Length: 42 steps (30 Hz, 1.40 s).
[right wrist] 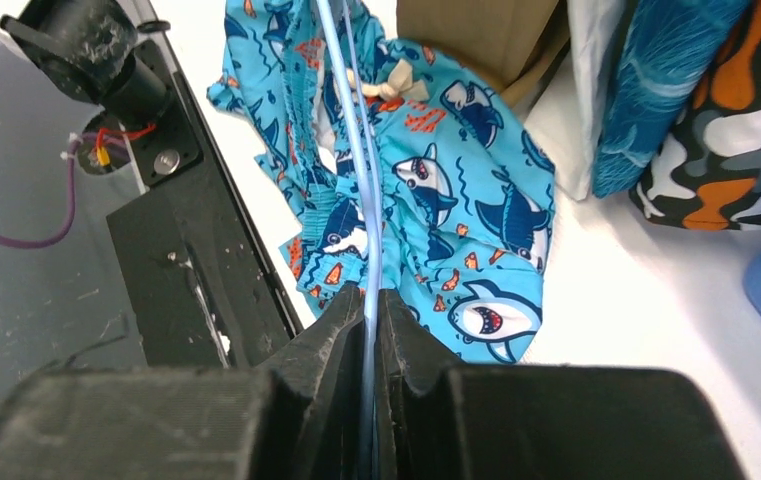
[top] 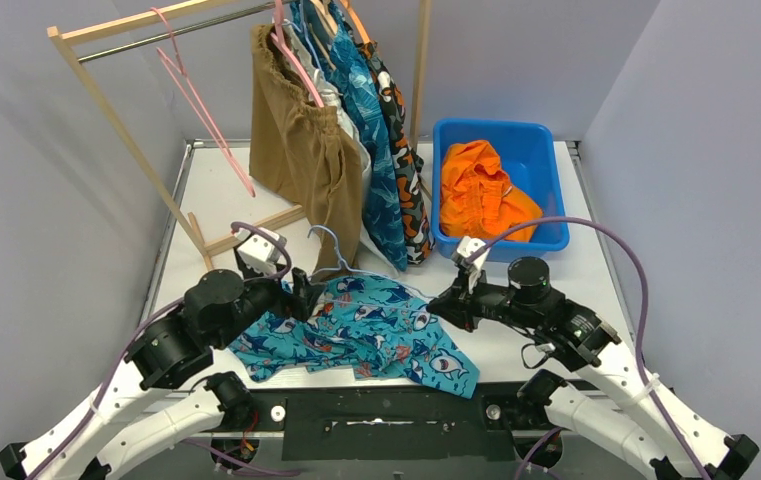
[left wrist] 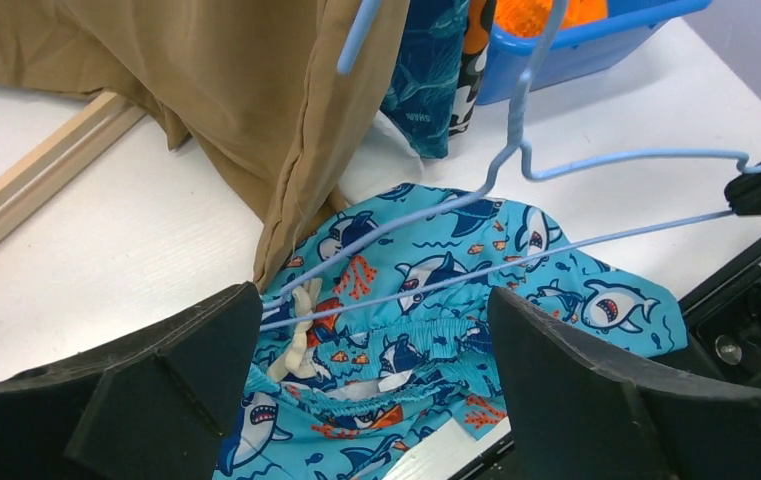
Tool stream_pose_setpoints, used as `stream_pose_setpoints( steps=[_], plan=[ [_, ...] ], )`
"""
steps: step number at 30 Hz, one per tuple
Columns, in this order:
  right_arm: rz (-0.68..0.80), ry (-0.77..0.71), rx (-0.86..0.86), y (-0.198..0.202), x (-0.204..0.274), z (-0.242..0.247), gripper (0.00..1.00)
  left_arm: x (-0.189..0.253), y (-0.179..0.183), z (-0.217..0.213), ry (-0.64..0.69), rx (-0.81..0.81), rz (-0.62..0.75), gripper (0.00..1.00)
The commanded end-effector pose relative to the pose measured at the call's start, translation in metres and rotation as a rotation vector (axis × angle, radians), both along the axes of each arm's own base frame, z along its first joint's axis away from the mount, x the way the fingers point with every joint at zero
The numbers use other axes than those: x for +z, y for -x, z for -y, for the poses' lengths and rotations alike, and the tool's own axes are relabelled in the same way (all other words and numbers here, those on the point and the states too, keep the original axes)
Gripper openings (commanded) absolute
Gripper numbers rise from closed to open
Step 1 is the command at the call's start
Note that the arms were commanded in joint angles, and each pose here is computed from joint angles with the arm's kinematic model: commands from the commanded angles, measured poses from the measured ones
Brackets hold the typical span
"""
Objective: Remove the shorts from the hanger
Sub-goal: Remove the shorts from the hanger, then place the hanger on the clothes rod.
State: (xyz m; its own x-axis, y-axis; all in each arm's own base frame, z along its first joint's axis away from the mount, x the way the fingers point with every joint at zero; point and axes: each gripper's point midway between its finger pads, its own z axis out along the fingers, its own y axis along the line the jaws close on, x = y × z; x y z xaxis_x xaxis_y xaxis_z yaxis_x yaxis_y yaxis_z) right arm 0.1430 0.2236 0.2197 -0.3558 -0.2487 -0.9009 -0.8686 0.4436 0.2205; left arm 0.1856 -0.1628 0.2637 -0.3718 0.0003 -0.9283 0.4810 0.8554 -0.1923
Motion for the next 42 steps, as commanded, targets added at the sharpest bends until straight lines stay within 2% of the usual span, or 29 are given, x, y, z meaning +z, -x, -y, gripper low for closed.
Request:
stream_pose_setpoints(
  steps=[1,5,9,16,24,30,34,39,42],
  plan=[
    [0.089,-0.085,-0.087,-0.013,0.042,0.005,0.00,0.031,0.007,0.001,0.082,-0.053,0.111,0.85],
    [0.107,-0.111,-0.106,-0.018,0.051,0.003,0.00,0.034,0.014,-0.003,0.099,-0.077,0.143,0.86],
    [0.126,-0.173,-0.100,-0.025,0.066,-0.008,0.00,0.041,0.011,-0.018,0.125,-0.002,0.174,0.86],
    [0.148,-0.256,-0.186,-0.049,0.084,-0.018,0.00,0.017,-0.013,-0.071,0.161,0.374,0.154,0.86],
    [0.230,-0.252,-0.280,-0.052,0.103,-0.043,0.00,-0.015,-0.024,-0.098,0.113,0.601,0.101,0.86],
    [0.317,-0.225,-0.421,-0.065,0.115,-0.068,0.00,-0.033,-0.031,-0.090,0.126,0.602,0.098,0.86],
    [0.347,-0.238,-0.506,-0.078,0.119,-0.085,0.00,-0.048,-0.035,-0.073,0.105,0.529,0.088,0.86],
    [0.355,-0.304,-0.522,-0.085,0.130,-0.111,0.00,-0.065,-0.038,-0.058,0.075,0.470,0.021,0.86],
    [0.357,-0.327,-0.566,-0.089,0.136,-0.121,0.00,-0.074,-0.047,-0.061,0.056,0.492,-0.025,0.87]
  ],
)
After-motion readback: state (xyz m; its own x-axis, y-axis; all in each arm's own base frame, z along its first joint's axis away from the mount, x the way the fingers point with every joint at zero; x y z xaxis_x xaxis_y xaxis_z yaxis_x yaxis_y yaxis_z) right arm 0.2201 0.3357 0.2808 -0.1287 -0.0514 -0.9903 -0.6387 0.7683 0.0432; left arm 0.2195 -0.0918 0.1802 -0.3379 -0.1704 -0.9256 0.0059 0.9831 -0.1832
